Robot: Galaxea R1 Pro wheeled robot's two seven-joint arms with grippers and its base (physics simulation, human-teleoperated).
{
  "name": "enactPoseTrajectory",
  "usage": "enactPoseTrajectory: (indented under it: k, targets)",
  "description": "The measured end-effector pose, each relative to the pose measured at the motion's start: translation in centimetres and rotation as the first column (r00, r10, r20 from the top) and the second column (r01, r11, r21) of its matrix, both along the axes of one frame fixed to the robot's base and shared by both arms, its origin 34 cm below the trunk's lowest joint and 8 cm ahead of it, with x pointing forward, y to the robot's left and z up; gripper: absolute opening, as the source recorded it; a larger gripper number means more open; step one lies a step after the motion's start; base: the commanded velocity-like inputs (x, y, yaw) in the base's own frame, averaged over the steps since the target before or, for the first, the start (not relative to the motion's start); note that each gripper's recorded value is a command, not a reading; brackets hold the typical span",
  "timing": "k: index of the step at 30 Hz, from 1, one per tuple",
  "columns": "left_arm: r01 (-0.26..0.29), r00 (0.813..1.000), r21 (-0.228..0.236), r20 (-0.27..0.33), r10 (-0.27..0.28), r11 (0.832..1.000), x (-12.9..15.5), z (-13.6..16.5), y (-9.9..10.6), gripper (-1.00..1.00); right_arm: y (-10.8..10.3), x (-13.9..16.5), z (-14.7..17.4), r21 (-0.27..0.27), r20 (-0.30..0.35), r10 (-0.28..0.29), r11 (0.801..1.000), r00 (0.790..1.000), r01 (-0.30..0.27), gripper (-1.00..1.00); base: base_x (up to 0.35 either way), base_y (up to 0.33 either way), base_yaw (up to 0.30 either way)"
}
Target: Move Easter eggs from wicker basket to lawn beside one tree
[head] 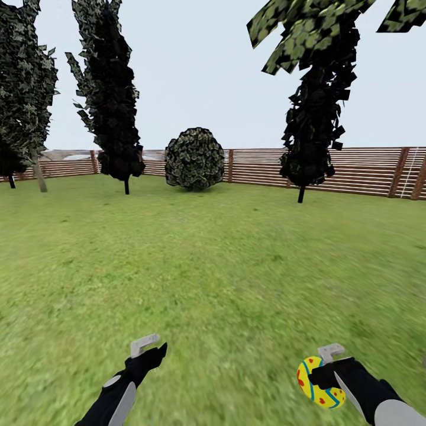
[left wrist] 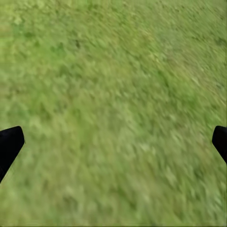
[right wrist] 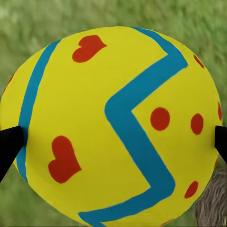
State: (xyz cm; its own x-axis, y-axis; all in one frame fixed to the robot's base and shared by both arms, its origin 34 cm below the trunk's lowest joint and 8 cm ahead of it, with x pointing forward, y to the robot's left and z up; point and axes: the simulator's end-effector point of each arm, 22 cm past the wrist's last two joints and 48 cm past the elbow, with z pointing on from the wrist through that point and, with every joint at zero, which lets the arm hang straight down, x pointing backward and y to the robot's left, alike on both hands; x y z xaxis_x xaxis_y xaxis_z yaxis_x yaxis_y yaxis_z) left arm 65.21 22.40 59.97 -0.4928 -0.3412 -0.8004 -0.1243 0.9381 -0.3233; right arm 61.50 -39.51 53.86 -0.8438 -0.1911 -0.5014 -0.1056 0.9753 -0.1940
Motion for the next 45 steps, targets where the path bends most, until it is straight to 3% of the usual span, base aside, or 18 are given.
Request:
enactPoseTrajectory:
  k: [19, 45]
  targets:
    - [0.002, 1.0, 0.003, 0.001, -0.002, 1.0, -0.01, 0.0, -0.04, 1.0, -0.16, 0.02, 0.08, -0.001, 0.002, -0.002, 1.0, 1.0, 0.002, -1.0, 0.267, 0.219, -0.009]
    - [0.002, 1.0, 0.002, 0.001, -0.002, 1.0, 0.0, 0.01, -0.05, 1.0, -0.47, -0.12, 0.06, 0.0, -0.003, -0.008, 1.0, 1.0, 0.008, -1.0, 0.338, 0.032, -0.294]
